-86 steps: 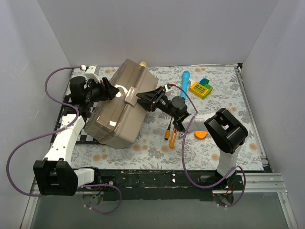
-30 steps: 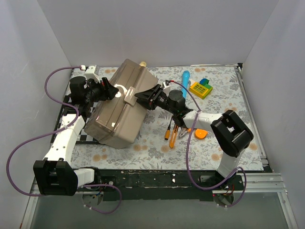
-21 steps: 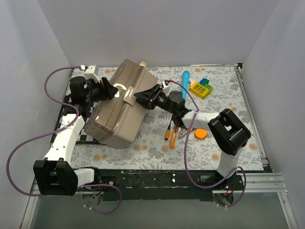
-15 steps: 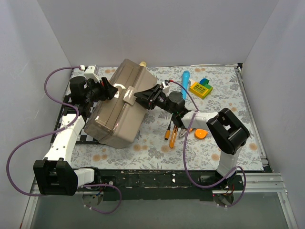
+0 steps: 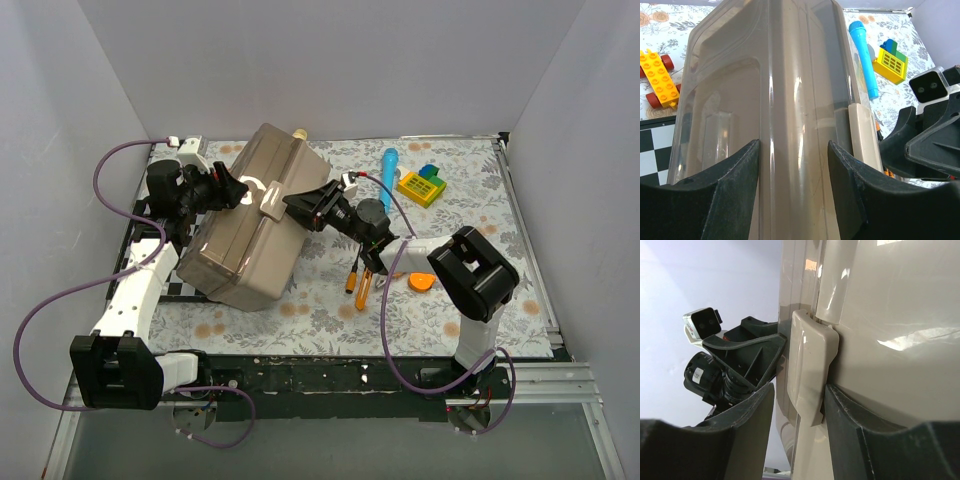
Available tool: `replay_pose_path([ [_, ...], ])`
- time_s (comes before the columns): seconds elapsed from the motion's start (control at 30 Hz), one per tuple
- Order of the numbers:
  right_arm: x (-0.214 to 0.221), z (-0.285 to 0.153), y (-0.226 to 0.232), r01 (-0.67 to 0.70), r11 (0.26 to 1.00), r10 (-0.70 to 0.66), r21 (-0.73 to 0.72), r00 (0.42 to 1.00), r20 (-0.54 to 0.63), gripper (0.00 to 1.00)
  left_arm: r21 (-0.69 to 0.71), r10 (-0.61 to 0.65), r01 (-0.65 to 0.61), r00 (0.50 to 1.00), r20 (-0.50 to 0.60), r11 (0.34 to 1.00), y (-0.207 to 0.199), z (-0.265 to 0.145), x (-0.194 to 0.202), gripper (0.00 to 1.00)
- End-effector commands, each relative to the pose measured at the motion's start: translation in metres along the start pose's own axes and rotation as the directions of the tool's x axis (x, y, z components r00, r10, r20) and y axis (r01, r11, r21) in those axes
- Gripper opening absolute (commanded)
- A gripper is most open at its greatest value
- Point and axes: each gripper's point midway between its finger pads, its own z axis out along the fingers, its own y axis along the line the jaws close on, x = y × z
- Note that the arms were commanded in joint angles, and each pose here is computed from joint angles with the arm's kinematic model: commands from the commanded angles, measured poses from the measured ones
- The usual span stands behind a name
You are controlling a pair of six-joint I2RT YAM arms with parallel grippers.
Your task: Pack the tool kit
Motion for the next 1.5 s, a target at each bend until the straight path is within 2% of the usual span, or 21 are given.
replay_pose_path([
  [0.0,-0.002,-0.005,0.078,0.049,0.953,-0.038,-0.300,0.998,0.044,0.52,-0.072,-0.112,0.091,0.923,-0.369,0.993,0.015,-0.006,0.112,0.31],
  [0.73,-0.005,-0.014,0.095,0.076,0.923,-0.050,-0.376,0.996,0.078,0.49,-0.084,-0.116,0.091,0.918,-0.379,0.992,0.018,-0.005,0.115,0.31],
  [1.47,-0.004,-0.023,0.131,0.103,0.892,-0.068,-0.440,0.993,0.095,0.46,-0.096,-0.113,0.082,0.917,-0.381,0.992,0.021,-0.005,0.115,0.31],
])
